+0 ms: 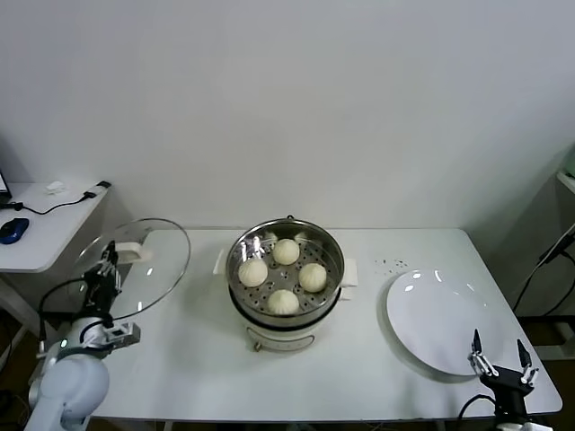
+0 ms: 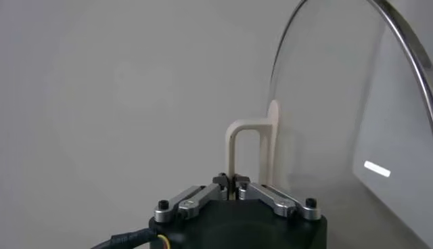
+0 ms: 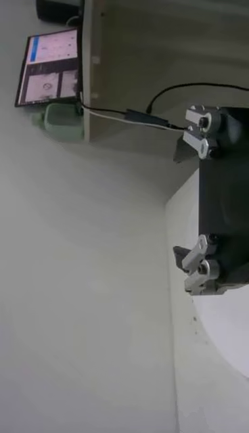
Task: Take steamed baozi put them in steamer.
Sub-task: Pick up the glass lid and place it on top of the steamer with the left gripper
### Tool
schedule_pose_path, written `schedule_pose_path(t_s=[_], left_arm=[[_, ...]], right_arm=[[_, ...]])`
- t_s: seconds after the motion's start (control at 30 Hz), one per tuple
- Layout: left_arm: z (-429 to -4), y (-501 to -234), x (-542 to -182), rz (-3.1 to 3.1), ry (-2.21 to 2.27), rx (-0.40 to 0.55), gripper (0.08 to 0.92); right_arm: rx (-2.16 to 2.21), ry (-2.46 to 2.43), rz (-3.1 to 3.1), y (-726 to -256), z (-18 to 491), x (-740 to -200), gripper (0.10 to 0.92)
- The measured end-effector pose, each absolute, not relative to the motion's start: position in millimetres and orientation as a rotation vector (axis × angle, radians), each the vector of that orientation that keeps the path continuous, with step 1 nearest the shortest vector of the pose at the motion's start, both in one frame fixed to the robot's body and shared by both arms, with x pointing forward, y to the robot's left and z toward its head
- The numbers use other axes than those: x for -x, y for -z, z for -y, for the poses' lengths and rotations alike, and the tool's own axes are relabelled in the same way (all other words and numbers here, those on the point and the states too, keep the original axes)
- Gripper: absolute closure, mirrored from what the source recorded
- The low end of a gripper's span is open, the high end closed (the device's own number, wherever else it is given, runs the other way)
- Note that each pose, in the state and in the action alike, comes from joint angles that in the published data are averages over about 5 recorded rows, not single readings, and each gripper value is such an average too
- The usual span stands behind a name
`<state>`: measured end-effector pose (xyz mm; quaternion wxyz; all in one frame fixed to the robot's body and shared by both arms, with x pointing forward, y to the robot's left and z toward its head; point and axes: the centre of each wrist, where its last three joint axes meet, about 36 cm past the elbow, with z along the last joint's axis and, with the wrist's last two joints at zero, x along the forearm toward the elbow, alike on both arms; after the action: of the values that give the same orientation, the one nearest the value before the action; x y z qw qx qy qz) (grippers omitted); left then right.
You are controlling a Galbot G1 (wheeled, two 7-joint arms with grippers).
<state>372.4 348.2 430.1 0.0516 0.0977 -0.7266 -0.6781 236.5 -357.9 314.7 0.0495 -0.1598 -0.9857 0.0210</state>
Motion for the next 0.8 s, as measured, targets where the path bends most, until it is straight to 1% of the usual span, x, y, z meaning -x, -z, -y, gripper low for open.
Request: schedule_pose_path(t_s=[0.13, 0.3, 0.47, 0.8], left_arm=[[-318, -453, -375, 2.245, 2.053, -0.295, 0.862], [-277, -469, -378, 2.262, 2.049, -0.267, 0.862], [-238, -475, -382, 2.278, 2.047, -0.228, 0.862], [-168, -481, -389, 2.311, 2.041, -0.140, 0.862]], right_arm=[[0.477, -0.077, 2.997, -316, 353, -238, 0.200], [0.460, -0.090, 2.996, -318, 346, -242, 0.200], [0.443, -0.097, 3.000, -320, 337, -247, 0.200], [0.441, -0.101, 3.000, -318, 329, -248, 0.200]])
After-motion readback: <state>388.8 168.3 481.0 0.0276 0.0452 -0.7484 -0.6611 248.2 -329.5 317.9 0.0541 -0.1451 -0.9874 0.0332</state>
